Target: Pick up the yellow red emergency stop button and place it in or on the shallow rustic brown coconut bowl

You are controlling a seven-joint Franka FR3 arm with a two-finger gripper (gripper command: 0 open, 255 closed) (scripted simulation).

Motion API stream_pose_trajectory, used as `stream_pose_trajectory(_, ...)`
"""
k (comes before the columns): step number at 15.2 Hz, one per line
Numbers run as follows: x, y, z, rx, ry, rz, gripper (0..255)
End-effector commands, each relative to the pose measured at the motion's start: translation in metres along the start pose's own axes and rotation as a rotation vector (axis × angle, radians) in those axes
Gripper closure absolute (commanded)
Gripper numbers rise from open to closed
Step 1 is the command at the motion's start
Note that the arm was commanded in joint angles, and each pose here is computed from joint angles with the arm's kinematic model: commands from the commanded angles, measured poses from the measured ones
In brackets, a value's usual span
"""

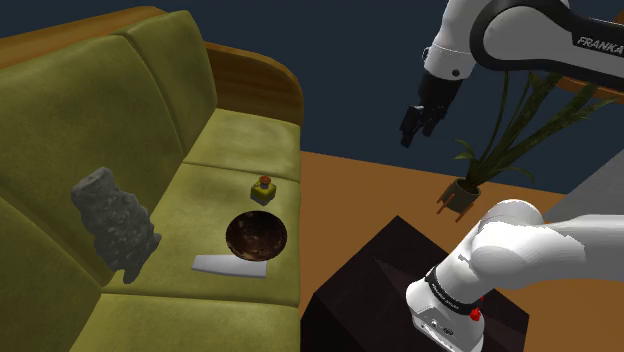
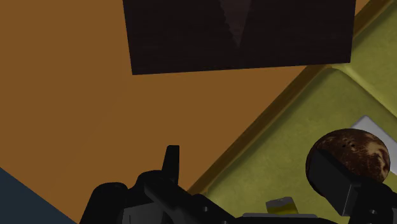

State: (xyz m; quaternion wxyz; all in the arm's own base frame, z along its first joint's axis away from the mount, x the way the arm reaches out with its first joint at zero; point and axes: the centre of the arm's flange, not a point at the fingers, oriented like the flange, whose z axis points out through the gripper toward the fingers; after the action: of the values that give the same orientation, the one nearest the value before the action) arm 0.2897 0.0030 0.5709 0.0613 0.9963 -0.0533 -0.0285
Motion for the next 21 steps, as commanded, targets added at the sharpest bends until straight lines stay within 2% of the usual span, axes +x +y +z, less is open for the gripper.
stream_pose_trajectory(1,0.0,0.0,0.0,0.0,0.0,0.0,0)
stream_pose_trajectory(21,0.188,-0.106,0.147,-0.006,0.024,-0.068,0)
